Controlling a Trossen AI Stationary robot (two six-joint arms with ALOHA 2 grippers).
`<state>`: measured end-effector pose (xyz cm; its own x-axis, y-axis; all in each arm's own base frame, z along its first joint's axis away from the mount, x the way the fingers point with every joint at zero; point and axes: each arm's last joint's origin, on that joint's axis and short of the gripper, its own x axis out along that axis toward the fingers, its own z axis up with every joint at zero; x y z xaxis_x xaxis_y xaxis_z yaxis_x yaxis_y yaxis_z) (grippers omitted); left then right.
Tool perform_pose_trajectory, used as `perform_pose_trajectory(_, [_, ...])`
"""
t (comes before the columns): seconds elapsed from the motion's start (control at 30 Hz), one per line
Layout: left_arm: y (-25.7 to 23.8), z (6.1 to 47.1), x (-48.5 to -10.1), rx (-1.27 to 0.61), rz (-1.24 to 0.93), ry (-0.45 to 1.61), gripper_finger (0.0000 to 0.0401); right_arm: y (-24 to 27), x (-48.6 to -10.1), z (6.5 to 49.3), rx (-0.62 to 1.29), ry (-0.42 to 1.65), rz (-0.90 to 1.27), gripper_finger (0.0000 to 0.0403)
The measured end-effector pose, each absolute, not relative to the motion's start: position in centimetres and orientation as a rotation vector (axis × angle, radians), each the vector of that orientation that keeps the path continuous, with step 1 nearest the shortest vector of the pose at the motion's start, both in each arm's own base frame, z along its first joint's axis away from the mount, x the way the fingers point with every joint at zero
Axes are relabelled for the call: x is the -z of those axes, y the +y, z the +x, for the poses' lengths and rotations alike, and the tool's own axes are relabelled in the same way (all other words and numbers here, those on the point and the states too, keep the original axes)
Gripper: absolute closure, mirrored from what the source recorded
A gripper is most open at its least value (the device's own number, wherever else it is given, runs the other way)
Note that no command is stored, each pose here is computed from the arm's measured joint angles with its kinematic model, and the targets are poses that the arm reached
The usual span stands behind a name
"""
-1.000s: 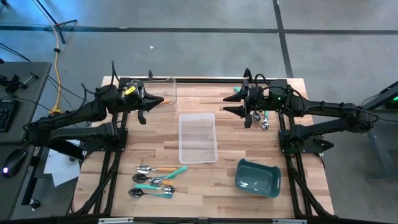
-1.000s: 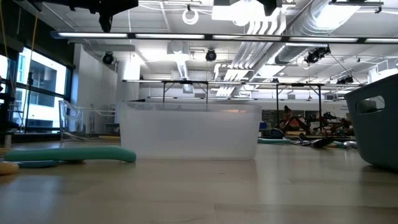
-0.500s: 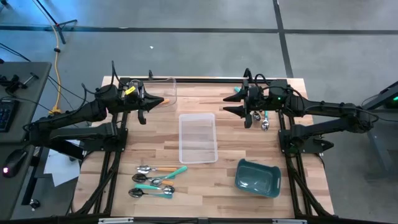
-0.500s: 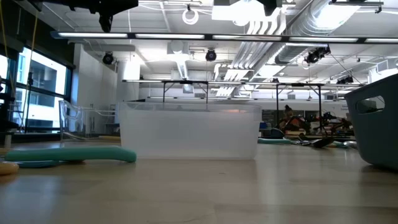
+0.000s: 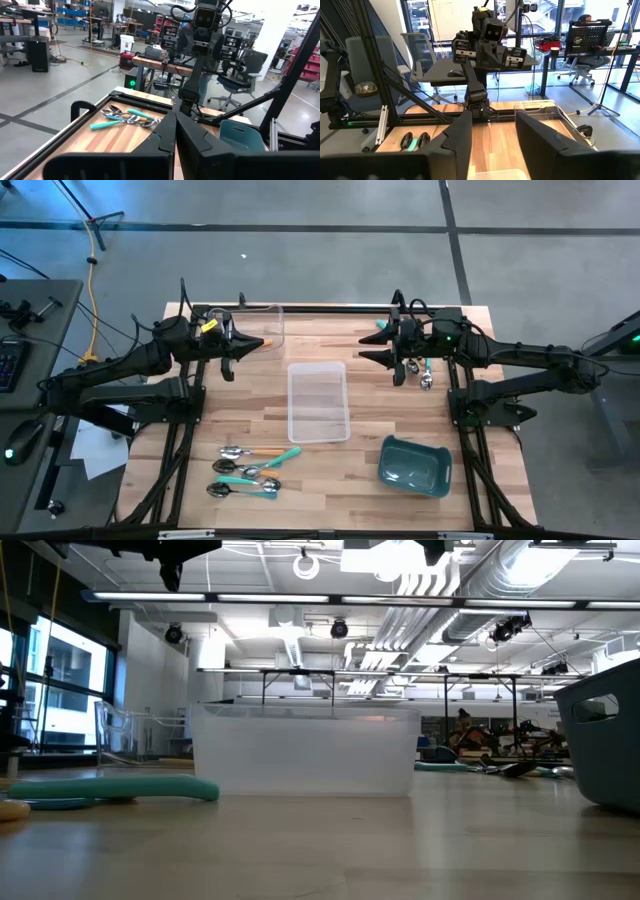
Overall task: Sort silverware by color (type)
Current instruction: Put the yellow spoon into the transparent bin
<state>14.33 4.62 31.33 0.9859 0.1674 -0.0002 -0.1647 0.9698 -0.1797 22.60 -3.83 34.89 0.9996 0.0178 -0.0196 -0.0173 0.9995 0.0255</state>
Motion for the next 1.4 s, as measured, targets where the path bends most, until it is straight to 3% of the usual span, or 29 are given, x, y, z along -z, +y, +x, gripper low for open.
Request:
perform_pose_trajectory(0.27, [4.61, 14.33, -31.33, -0.168, -0.180, -0.015, 0.0401, -3.88, -34.64, 22.59, -0.015, 0.046, 0.035, 0.0395])
perform_pose_trajectory(1.4, [4.61, 14.34, -31.32, -0.166, -0.137, -0.011, 0.0400, -3.87, -34.50, 22.57, -0.015, 0.060, 0.031, 0.0403])
